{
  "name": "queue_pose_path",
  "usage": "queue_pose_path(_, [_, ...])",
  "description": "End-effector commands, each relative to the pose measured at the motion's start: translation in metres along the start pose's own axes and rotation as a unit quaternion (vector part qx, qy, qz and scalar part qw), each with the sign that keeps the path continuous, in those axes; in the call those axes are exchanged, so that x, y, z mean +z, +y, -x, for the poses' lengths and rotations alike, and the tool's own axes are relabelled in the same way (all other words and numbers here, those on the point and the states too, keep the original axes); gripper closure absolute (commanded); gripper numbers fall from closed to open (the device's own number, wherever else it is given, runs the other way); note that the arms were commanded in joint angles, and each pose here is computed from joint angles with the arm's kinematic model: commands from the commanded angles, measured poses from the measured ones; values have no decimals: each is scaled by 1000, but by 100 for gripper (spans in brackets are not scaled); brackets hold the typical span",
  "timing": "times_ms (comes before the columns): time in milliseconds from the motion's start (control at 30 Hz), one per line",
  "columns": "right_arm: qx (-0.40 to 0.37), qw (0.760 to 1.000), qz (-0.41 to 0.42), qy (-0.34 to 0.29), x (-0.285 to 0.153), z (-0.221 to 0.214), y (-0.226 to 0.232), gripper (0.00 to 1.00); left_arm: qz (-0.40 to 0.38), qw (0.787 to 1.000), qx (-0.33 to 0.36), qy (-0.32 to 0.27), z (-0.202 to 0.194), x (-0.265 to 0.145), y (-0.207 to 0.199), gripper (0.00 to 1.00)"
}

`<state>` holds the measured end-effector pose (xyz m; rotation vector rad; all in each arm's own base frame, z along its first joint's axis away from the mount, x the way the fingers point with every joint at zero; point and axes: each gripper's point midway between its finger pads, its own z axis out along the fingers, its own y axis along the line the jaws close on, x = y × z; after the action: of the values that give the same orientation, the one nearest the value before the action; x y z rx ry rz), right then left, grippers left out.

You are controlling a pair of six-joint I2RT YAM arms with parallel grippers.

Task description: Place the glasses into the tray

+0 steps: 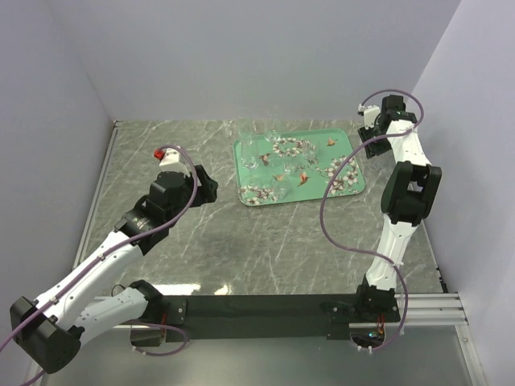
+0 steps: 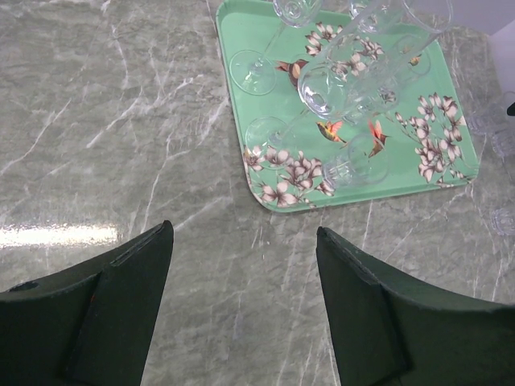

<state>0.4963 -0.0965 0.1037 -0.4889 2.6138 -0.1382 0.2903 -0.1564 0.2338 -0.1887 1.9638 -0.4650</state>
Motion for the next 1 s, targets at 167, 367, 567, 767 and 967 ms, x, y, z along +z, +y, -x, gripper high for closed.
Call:
queue_pose_path(167, [15,1000,-13,16,23,-11,-11,60,-10,1000,-14,-14,9,-5,-4,23])
queue_pose_path(367, [11,1000,-7,20,32,-11,-11,69,-7,1000,-21,-14,8,-7,-2,23])
queue_pose_path(567, [3,1000,-9,10,28,-6,-13,99,-6,999,-29,-18,9,-10,0,23])
queue_pose_path(767, [-4,999,-23,-28,11,13,-19,100,-8,999,-29,-18,10,-9,-2,23])
queue_pose_path(967, [-37,996,-28,-80,-19,43,-20,100,-10,999,-26,-18,11,-7,-4,23])
